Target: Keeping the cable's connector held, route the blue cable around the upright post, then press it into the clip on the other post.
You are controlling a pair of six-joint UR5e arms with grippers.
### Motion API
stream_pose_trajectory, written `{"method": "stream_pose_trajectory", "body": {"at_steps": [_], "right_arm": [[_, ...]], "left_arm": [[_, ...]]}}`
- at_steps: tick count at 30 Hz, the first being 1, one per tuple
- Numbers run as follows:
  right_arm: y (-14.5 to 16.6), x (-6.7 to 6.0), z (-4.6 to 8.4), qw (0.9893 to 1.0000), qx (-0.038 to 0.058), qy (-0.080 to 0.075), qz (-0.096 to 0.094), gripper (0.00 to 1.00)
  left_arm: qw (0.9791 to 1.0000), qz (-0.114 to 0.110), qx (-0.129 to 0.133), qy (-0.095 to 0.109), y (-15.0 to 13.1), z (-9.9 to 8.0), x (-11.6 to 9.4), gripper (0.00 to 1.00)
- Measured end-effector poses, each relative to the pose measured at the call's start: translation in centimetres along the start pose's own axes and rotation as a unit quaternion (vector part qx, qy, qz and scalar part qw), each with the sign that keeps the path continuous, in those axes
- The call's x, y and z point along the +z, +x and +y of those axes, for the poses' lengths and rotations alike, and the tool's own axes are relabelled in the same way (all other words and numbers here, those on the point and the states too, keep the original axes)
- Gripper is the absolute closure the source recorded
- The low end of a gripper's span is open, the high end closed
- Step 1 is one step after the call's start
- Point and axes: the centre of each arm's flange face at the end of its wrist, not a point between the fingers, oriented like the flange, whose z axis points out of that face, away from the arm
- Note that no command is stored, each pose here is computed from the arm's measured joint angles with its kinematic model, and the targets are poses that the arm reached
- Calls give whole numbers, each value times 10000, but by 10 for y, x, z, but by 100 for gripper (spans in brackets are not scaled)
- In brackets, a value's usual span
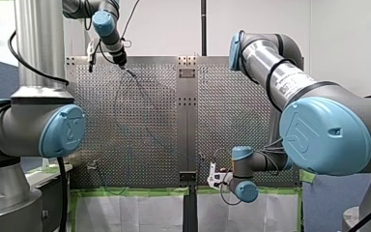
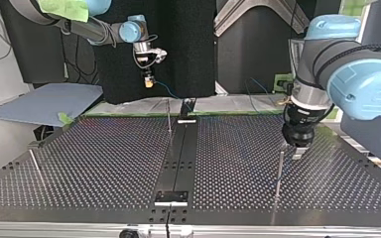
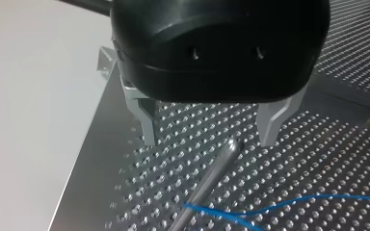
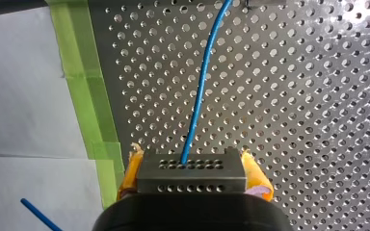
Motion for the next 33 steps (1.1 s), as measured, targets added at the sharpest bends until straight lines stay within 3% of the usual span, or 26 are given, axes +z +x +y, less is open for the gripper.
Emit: {"method": "stream_pose_trajectory", "body": {"at_steps": [4,10,17,23,29,33], "right_arm": [[0,0,0,10000,5,-2,-2,100],[1,1,-1,10000,33,21,19,100],[1,1,-4,9999,37,100,30,100],[1,1,-4,9999,59,110,45,100],[1,1,-5,9999,64,134,49,100],[1,1,-6,9998,69,168,47,100]], "left_arm": [[9998,-44,205,71,1,-12,-4,0],[9979,-287,481,323,-7,-34,-7,0],[9933,-367,893,630,-2,-68,7,0],[9903,-297,1058,853,18,-94,24,0],[9888,-265,1176,882,38,-115,41,0],[9894,-268,1199,778,51,-121,55,0]]}}
